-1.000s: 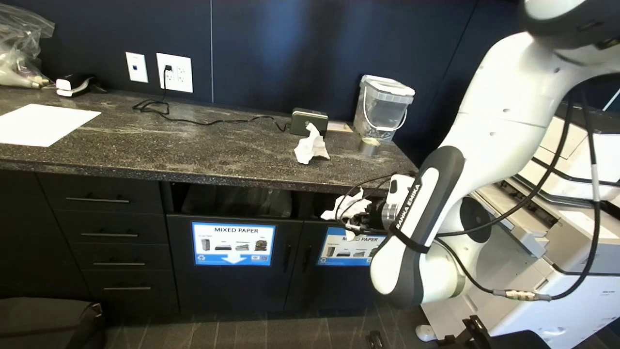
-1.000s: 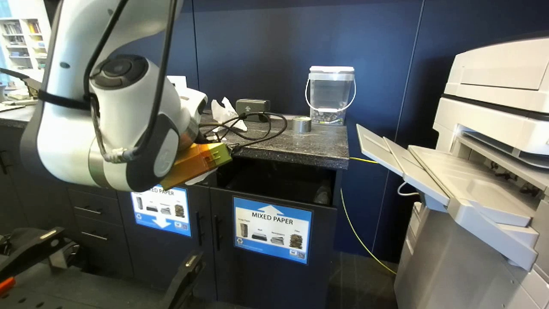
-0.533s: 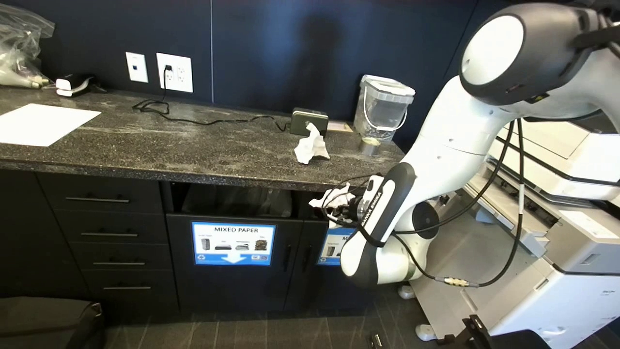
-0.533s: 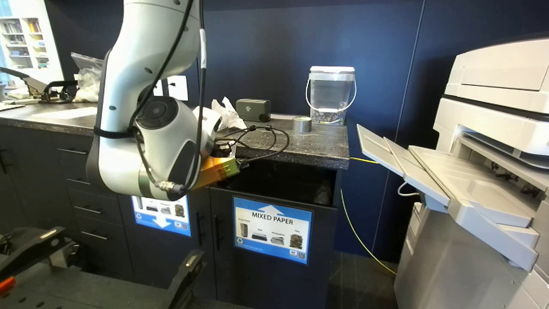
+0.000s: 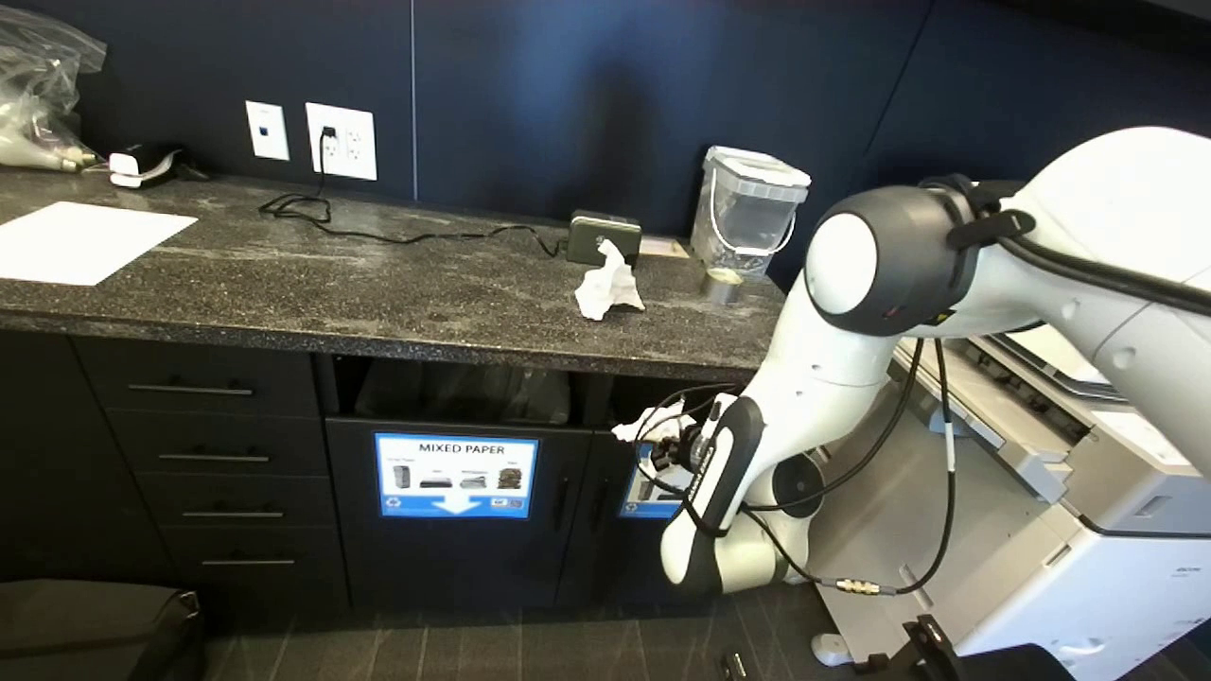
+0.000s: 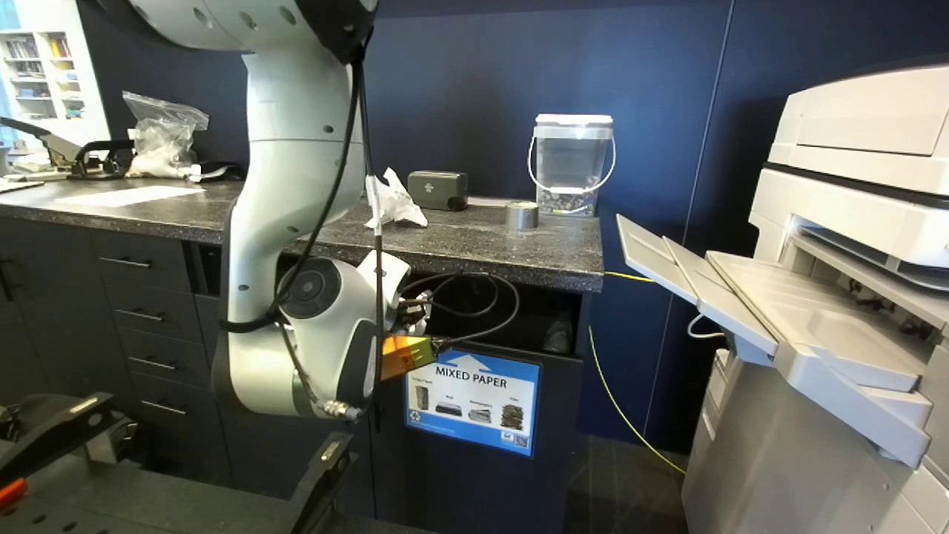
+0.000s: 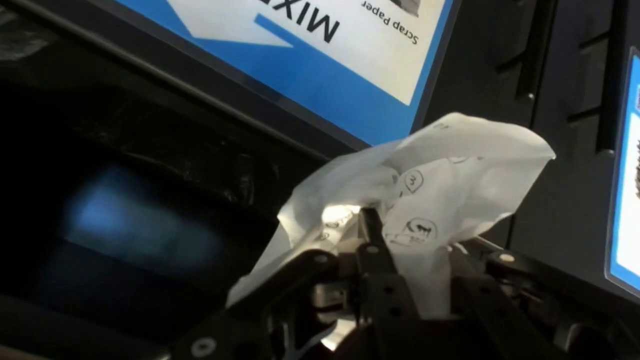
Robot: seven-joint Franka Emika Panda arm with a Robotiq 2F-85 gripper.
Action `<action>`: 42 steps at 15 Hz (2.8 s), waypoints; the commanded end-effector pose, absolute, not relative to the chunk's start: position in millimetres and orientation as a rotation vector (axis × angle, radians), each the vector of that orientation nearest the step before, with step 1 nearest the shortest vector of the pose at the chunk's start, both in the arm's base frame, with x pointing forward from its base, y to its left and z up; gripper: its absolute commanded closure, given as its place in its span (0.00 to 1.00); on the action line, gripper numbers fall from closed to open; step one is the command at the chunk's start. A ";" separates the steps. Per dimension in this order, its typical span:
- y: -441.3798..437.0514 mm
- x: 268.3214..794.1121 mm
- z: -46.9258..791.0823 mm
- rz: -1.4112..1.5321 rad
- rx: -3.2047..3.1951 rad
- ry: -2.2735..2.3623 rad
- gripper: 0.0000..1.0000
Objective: Put the tissues inside the rubbish bin.
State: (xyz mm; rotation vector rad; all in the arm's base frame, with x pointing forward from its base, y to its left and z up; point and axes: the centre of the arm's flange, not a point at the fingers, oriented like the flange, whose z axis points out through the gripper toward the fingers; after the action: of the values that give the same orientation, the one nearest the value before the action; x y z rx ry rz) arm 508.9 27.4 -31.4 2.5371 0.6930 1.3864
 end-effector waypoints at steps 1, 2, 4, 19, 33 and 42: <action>25.0 513.4 -69.0 1.573 2.470 0.535 0.87; 26.3 518.4 -71.4 1.611 2.467 0.493 0.86; 27.9 529.6 -81.0 1.662 2.462 0.422 0.86; 43.0 591.0 -94.7 1.910 2.358 0.063 0.86; 54.0 596.2 -123.6 1.843 2.471 -0.017 0.87; 64.7 607.8 -112.3 1.863 2.466 -0.102 0.92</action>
State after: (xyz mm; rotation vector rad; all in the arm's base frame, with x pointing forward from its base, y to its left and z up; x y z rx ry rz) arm 590.4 57.2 -39.7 2.5234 -0.0630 1.7967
